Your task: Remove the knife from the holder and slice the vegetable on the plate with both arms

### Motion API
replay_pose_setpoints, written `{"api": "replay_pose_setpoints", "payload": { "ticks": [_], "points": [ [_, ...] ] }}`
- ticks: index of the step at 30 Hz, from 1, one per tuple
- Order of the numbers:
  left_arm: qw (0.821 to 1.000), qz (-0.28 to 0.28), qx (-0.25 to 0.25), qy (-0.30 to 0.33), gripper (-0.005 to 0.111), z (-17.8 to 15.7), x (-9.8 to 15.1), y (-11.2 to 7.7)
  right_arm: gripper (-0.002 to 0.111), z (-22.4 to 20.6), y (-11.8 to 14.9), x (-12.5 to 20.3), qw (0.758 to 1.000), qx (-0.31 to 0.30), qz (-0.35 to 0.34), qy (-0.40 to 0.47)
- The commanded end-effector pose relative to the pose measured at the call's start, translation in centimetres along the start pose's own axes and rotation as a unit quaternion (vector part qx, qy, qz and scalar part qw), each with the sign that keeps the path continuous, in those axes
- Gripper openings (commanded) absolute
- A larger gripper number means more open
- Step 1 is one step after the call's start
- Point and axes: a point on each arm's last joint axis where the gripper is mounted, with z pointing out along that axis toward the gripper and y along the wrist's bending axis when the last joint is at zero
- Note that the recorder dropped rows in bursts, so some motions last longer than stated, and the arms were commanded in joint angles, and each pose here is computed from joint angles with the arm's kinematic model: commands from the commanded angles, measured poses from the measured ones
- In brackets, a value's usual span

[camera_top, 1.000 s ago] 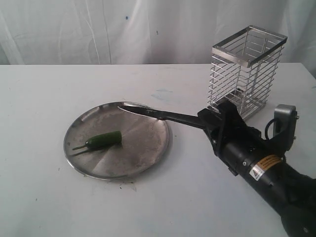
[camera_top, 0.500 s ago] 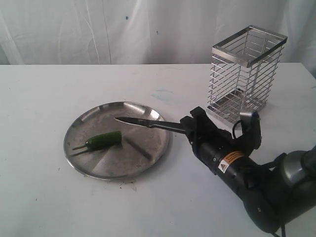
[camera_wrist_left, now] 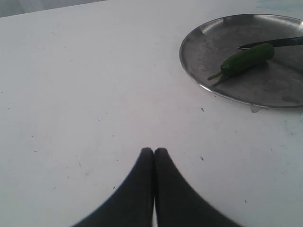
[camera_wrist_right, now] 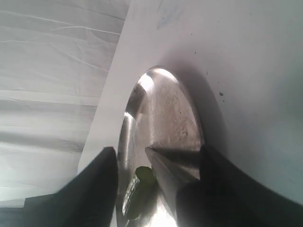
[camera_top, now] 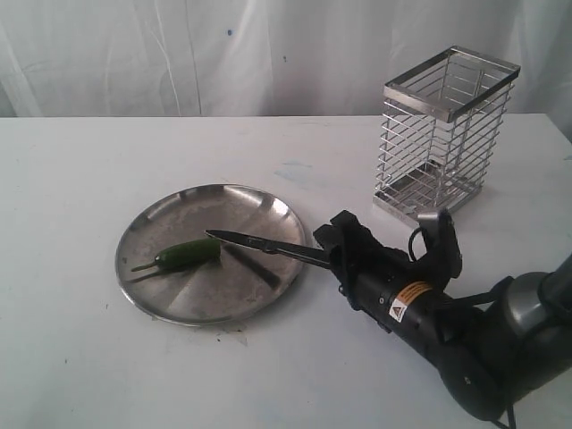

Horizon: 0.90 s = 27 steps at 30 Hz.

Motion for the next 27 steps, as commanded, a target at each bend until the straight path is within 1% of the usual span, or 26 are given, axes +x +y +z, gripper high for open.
{"api": "replay_pose_setpoints", "payload": {
  "ticks": [1,5,7,8,10,14,18,20,22,24,27],
  "points": [
    [1.0,-0.002,0.001,-0.003,0.0,0.0,0.0,0.0,0.052,0.0,0.2,0.3,1.0,-0.008,-0.012,0.015],
    [1.0,-0.002,0.001,-0.003,0.0,0.0,0.0,0.0,0.052,-0.3,0.9,0.0,1.0,-0.009,-0.016,0.015],
    [1.0,-0.002,0.001,-0.003,0.0,0.0,0.0,0.0,0.052,-0.7,1.4,-0.1,0.999,-0.005,-0.041,0.016],
    [1.0,-0.002,0.001,-0.003,0.0,0.0,0.0,0.0,0.052,-0.9,1.5,-0.2,0.998,0.004,-0.064,0.02],
    [1.0,-0.002,0.001,-0.003,0.0,0.0,0.0,0.0,0.052,-1.3,1.7,-0.2,0.994,0.041,-0.099,0.035],
    [1.0,-0.002,0.001,-0.003,0.0,0.0,0.0,0.0,0.052,-2.2,2.1,-0.4,0.976,0.108,-0.175,0.069],
    [1.0,-0.002,0.001,-0.003,0.0,0.0,0.0,0.0,0.052,-2.5,2.7,-0.6,0.964,0.141,-0.207,0.094],
    [1.0,-0.002,0.001,-0.003,0.0,0.0,0.0,0.0,0.052,-2.6,2.9,-0.6,0.961,0.152,-0.207,0.1],
    [1.0,-0.002,0.001,-0.003,0.0,0.0,0.0,0.0,0.052,-2.7,3.3,-0.7,0.959,0.146,-0.22,0.101],
    [1.0,-0.002,0.001,-0.003,0.0,0.0,0.0,0.0,0.052,-2.8,4.2,-0.9,0.953,0.134,-0.252,0.101],
    [1.0,-0.002,0.001,-0.003,0.0,0.0,0.0,0.0,0.052,-3.0,5.8,-1.3,0.936,0.147,-0.294,0.123]
  ]
}}
